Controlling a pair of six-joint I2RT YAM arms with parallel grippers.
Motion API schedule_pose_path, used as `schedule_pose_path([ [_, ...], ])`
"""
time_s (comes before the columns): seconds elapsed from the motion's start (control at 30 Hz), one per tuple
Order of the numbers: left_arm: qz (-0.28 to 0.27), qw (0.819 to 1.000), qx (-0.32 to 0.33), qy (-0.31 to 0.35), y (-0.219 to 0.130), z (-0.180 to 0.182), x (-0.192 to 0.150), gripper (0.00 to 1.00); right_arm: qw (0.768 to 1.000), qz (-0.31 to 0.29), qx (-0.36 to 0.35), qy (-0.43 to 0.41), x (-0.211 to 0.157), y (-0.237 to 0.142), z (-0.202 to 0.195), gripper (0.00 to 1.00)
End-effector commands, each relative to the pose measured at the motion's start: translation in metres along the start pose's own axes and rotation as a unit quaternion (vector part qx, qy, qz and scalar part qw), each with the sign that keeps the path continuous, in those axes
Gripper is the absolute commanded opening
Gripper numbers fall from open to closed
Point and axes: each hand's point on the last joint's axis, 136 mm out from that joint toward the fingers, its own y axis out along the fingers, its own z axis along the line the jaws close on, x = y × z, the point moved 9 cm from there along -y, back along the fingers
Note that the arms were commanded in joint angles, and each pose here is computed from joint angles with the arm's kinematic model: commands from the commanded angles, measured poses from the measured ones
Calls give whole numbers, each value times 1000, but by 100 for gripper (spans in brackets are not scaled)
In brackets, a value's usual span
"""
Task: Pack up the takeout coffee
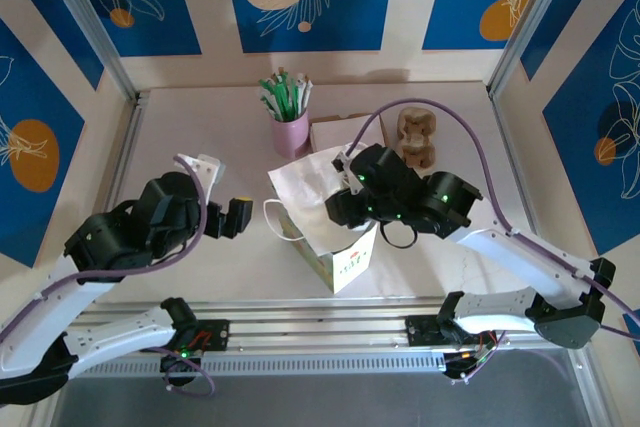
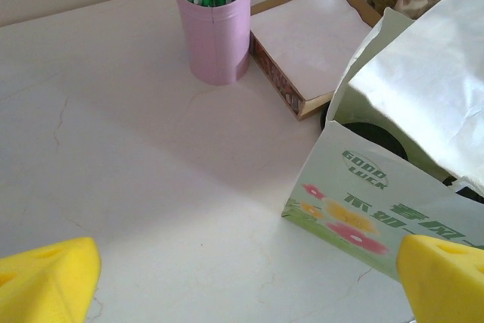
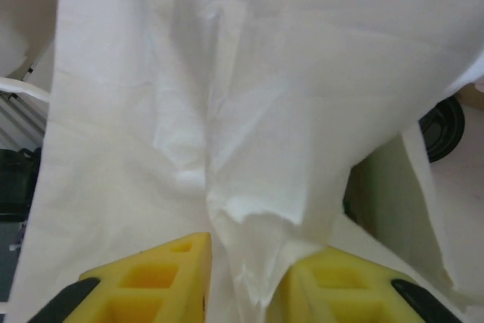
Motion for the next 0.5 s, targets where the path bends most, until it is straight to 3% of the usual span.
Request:
schedule_pose_path([
  [0.0,0,1000,-11,-1,1,-3,1,100,1000,-6,-4,-12,5,-11,6,36],
  [0.27,6,1000,-8,7,4,-4,1,100,1000,-15,-4,-27,13,-16,12,43],
  [0.47,12,1000,-2,16,6,-4,1,100,997,-53,-46,-32,36,-31,-5,52],
])
